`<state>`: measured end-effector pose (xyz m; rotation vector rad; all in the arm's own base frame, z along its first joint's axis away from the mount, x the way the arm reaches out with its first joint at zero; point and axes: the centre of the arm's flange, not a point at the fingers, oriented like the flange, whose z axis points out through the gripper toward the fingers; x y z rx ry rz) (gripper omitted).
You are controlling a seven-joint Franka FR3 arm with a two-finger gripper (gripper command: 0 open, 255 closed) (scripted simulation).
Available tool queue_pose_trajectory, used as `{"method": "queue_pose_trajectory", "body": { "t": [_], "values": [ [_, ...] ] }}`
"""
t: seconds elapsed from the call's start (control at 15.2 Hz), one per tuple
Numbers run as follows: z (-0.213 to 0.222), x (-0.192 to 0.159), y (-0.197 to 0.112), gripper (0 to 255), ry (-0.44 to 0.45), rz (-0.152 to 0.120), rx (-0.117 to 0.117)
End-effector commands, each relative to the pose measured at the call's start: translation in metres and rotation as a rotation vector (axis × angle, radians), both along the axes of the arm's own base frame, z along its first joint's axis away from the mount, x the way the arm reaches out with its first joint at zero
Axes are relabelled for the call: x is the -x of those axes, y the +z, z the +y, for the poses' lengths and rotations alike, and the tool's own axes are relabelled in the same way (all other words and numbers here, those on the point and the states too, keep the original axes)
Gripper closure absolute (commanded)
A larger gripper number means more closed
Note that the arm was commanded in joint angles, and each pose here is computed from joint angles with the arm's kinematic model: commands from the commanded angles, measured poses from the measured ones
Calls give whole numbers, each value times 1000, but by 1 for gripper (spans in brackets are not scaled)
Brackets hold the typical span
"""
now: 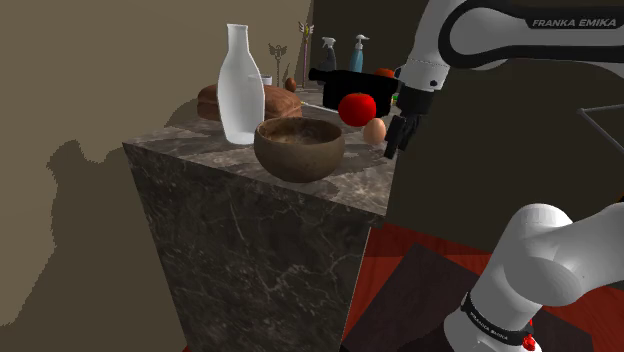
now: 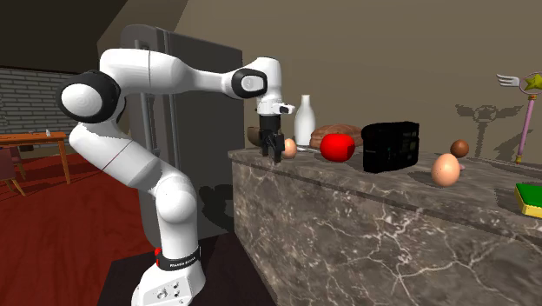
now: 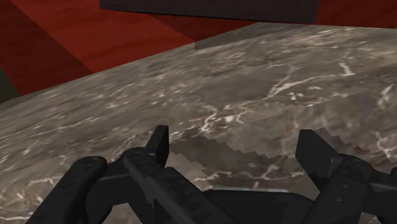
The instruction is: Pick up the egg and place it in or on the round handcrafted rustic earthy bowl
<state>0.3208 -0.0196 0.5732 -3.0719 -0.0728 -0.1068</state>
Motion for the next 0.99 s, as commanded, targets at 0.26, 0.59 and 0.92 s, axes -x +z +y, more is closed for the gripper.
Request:
{"method": "queue_pose_trajectory", "body": {
  "t": [0.26, 0.59, 0.92],
  "values": [
    [-21, -12, 37, 0, -10, -132, -76],
    [-35, -20, 52, 0, -18, -225, -129],
    [-30, -28, 28, 0, -18, -225, -129]
  ]
}}
